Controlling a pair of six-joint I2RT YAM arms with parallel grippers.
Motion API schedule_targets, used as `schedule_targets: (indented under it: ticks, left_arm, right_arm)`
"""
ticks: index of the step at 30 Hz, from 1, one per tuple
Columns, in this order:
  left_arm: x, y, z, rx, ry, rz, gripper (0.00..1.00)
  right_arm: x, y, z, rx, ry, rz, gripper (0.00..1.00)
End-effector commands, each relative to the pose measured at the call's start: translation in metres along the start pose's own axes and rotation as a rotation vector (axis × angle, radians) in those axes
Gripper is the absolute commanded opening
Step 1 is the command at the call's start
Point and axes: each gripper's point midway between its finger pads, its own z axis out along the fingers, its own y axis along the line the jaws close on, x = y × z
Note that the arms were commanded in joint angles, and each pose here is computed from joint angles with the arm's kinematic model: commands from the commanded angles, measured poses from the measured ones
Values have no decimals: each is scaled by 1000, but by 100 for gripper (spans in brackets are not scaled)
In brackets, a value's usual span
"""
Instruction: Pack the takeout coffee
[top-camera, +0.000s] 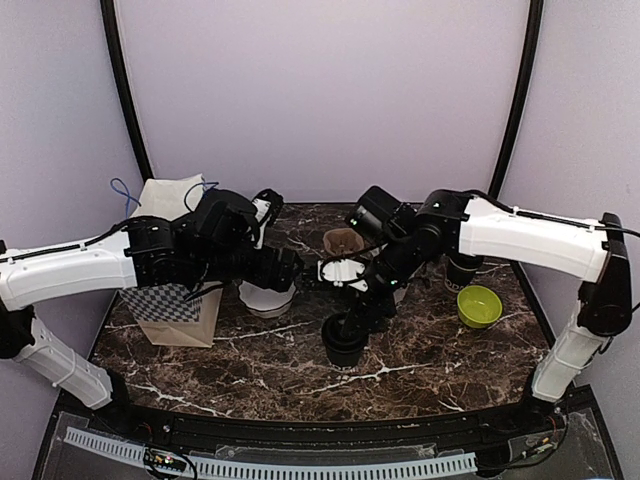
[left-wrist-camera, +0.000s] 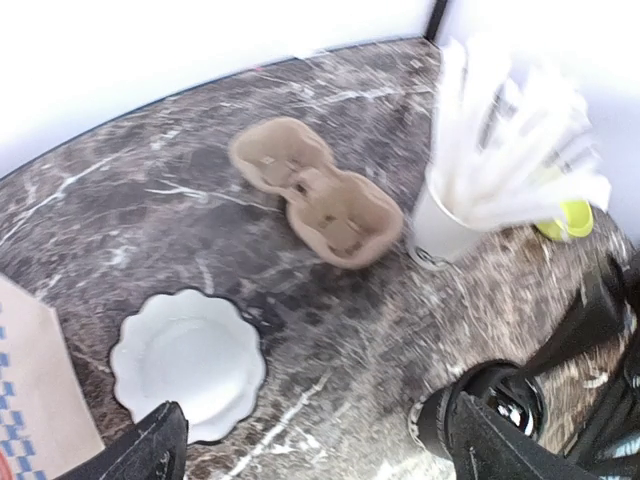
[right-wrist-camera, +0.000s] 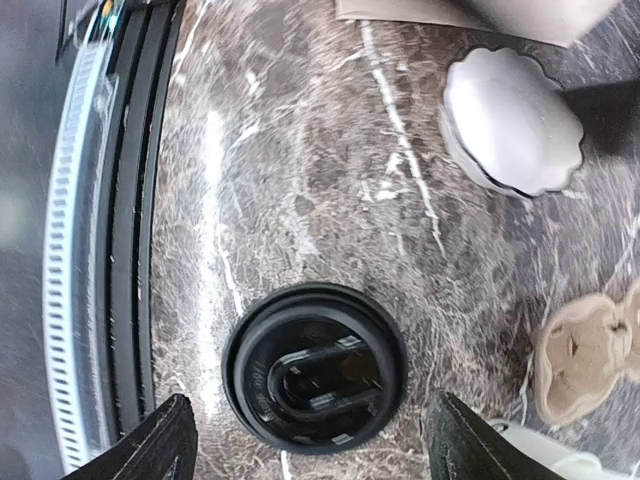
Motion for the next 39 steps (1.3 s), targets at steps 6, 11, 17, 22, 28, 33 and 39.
schedule_targets:
  ticks: [6, 11, 17, 22, 28, 33, 39]
  left_arm:
    - [-4, 59, -28, -158, -84, -183, 93]
    - [-2, 60, -31, -142, -98, -193, 93]
    - [2, 59, -27, -130, -89, -184, 93]
    - [6, 58, -25, -123, -79, -180, 92]
    - [5, 56, -27, -105, -90, -180, 92]
    - [6, 56, -28, -102, -94, -176, 92]
    - [10, 53, -24, -89, -76, -176, 92]
  right_arm:
    - [11, 2, 31, 39, 77, -120, 82]
    - [15, 0, 41, 37, 101, -105, 81]
    - [19, -1, 47, 28, 122, -95, 80]
    - [21, 4, 49, 7, 147, -84, 80]
    - [1, 9, 23, 27, 107, -101, 79]
    - [3, 9, 20, 38, 125, -110, 97]
    - [20, 10, 39, 15, 183, -101, 98]
